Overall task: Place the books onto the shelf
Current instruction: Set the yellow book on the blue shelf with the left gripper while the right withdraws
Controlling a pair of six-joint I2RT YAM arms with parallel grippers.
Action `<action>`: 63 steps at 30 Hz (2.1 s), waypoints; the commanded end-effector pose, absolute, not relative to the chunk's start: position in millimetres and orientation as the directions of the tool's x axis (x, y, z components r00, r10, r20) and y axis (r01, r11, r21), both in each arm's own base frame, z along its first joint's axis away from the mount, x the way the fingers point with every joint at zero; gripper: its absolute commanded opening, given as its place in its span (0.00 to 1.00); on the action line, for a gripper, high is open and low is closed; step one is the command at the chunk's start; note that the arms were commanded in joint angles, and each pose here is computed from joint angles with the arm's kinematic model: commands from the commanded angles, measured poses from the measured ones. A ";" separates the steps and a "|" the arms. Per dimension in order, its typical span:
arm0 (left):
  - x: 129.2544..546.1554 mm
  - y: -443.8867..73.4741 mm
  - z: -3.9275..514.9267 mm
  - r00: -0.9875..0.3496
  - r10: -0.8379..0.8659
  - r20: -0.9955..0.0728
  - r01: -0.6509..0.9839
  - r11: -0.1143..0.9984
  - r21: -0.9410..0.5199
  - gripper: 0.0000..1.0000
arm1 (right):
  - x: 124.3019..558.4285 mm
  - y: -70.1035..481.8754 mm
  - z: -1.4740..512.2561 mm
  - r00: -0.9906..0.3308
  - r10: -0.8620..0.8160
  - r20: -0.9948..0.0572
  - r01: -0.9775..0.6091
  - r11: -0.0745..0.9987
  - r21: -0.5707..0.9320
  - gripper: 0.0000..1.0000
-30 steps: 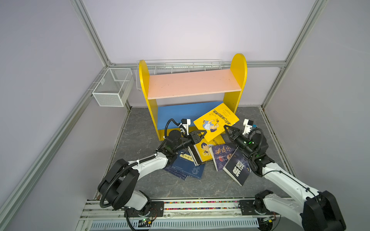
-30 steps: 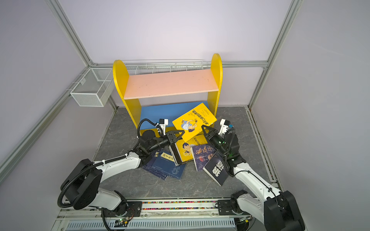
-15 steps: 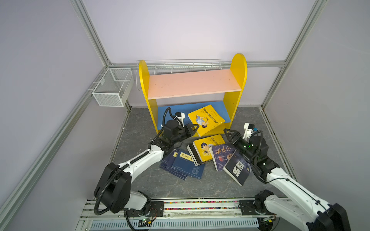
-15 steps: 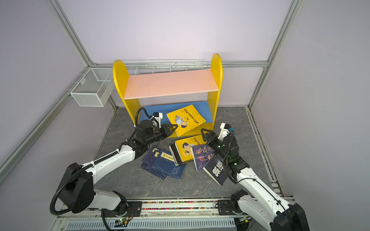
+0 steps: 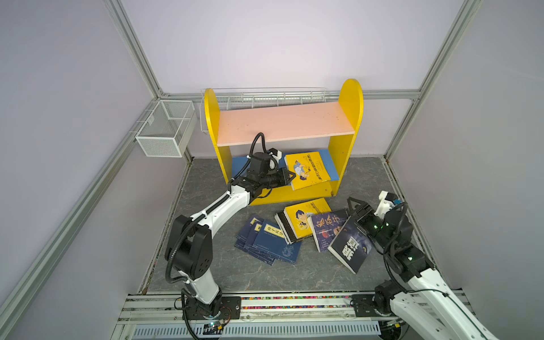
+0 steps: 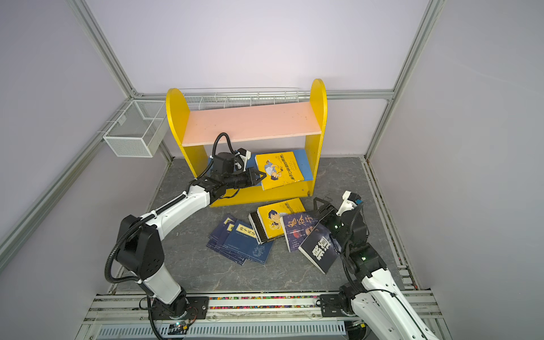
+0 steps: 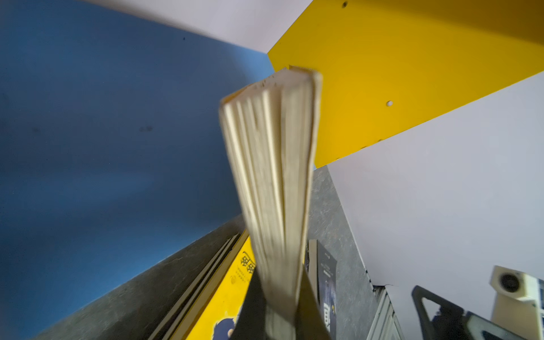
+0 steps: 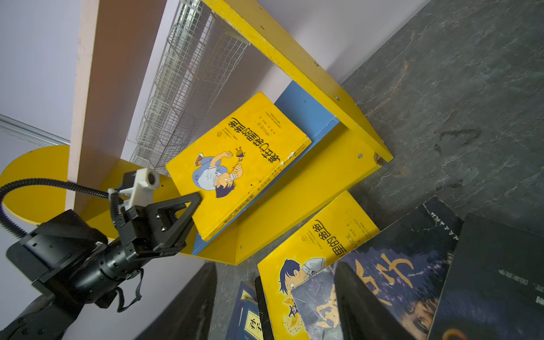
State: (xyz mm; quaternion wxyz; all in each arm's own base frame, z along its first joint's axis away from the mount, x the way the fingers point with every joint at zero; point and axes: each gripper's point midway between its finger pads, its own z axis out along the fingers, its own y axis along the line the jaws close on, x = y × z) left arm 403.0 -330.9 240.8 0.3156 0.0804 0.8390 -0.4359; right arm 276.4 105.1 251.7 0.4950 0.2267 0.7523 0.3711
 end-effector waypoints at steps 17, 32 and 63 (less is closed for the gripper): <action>460.4 -359.8 239.2 -0.737 -0.169 -0.654 0.446 0.606 -0.659 0.00 | 274.5 97.7 234.7 -0.418 0.682 -0.600 0.013 0.665 0.747 0.67; 496.8 -312.6 220.7 -0.644 -0.267 -0.717 0.175 0.861 -0.477 1.00 | 273.9 98.9 229.9 -0.432 0.677 -0.596 0.020 0.668 0.744 0.66; 456.8 -357.6 173.4 -0.703 0.064 -0.709 0.355 0.895 -0.271 0.80 | 276.4 102.2 211.3 -0.500 0.642 -0.581 0.079 0.702 0.708 0.66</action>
